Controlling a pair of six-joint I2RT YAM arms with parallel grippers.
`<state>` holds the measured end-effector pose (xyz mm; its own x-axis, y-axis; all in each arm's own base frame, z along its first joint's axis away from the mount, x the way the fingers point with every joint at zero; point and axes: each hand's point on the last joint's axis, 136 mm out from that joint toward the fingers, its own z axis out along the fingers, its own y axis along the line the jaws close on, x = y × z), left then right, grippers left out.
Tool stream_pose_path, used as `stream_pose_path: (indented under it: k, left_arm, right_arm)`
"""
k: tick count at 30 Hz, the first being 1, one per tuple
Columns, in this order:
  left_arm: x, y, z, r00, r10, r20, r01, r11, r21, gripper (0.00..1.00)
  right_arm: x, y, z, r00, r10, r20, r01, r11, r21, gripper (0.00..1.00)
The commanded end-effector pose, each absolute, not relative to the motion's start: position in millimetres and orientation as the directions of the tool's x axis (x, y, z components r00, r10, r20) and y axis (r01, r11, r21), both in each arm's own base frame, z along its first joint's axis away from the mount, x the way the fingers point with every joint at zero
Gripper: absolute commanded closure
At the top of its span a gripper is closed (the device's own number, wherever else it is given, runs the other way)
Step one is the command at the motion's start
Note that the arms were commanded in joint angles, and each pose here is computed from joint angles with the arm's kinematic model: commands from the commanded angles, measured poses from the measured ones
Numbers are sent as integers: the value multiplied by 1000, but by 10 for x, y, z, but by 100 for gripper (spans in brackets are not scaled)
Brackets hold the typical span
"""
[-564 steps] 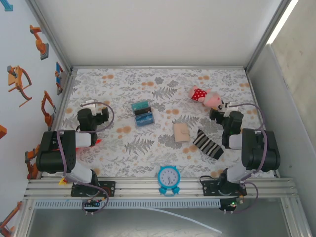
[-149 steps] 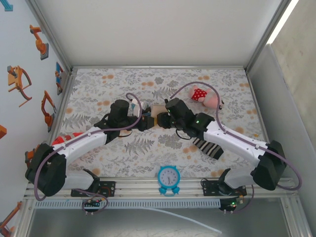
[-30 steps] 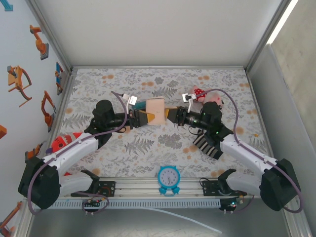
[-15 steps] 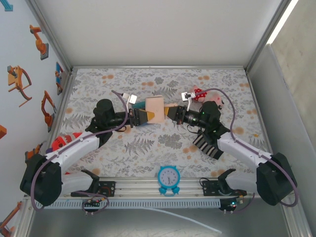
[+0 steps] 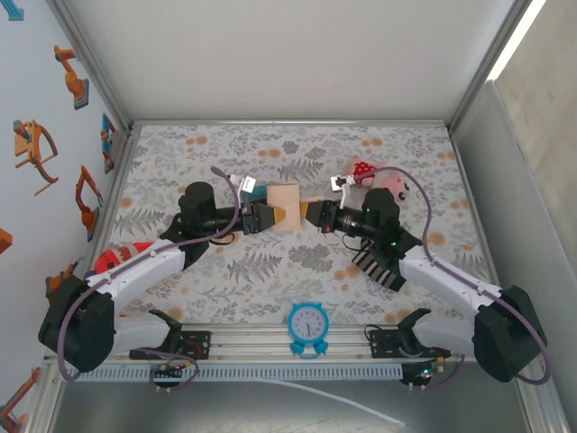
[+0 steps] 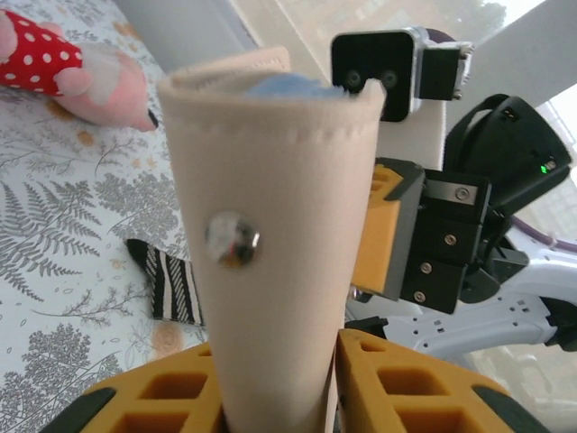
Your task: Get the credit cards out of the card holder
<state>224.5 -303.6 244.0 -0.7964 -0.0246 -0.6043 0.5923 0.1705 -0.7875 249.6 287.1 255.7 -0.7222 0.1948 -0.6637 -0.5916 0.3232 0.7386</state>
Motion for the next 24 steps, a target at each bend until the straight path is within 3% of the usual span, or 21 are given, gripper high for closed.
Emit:
stream_pose_path:
  k: [1, 8, 24]
  left_arm:
    - [2336, -3073, 2534, -779, -50, -625, 606, 194, -771, 65]
    - [2394, -3132, 2430, -790, -62, -610, 582, 237, -778, 41]
    - [2435, -3320, 2435, -808, -68, -585, 564, 198, -802, 18]
  right_arm:
    - [2464, 2860, 2659, -696, 192, -691, -615, 337, 713, 100]
    - [2509, 2806, 2643, -690, 211, -692, -595, 377, 709, 100]
    - [2607, 2721, 2590, -687, 244, -685, -546, 448, 708, 100]
